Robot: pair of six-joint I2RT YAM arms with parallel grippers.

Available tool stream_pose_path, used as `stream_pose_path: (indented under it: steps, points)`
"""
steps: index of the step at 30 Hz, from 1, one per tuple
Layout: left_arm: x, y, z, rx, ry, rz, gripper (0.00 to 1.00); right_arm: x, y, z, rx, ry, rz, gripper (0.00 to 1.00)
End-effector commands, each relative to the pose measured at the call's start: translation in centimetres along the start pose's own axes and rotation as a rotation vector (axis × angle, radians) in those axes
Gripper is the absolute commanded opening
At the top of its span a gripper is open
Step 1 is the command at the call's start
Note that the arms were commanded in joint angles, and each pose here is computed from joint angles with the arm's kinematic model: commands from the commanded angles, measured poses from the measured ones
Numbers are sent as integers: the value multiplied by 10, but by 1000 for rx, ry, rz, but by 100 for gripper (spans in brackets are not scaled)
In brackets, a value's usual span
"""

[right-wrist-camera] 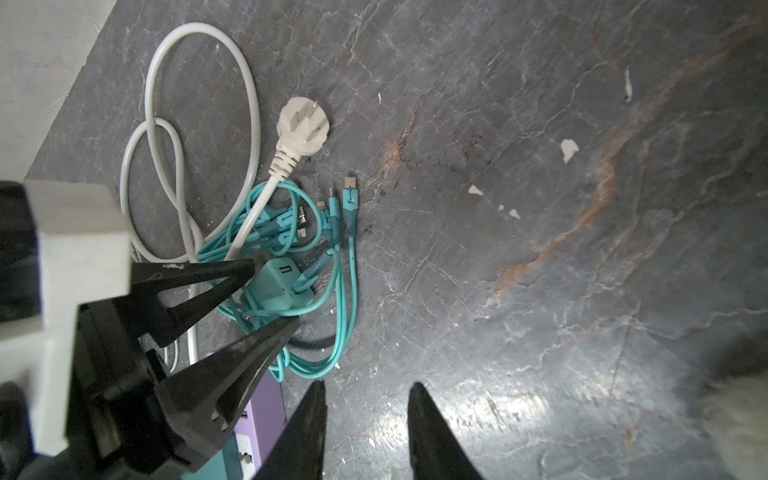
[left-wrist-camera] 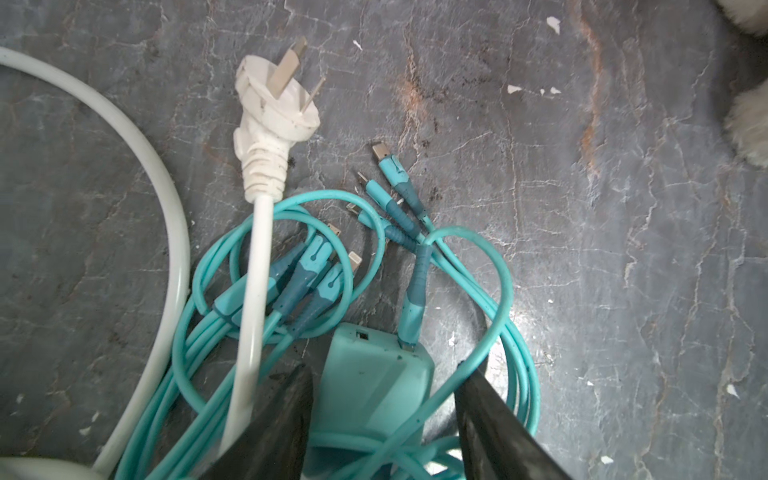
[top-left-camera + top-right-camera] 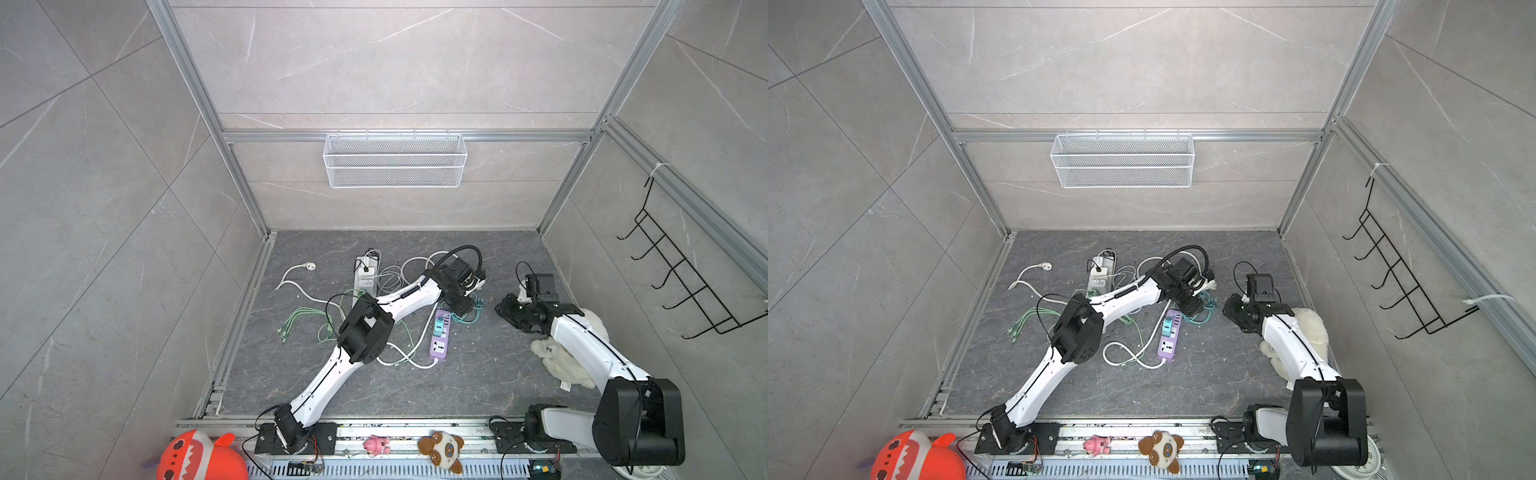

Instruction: Insert the plug

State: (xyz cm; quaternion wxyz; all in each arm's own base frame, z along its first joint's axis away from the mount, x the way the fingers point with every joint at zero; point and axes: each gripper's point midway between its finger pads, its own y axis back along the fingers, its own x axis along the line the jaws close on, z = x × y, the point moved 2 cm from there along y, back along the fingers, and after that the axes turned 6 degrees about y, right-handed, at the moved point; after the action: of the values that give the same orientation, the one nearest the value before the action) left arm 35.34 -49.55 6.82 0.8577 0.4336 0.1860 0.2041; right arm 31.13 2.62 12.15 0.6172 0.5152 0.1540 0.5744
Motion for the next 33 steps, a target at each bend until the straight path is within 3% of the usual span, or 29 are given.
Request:
stream_pose_path:
  steps: [1,11,21,27,33]
  points:
    - [13,-9,-26,104,-10,27,59,2,4,-1,-7,23,18,36]
    - [21,-18,-47,202,-65,64,65,7,10,2,-22,30,42,36]
    - [33,-22,-55,242,-96,127,64,11,19,3,-36,42,53,36]
    - [33,-24,-53,227,-96,125,37,14,26,6,-53,48,61,36]
    - [30,-5,-29,124,-88,130,25,23,38,13,-91,52,102,37]
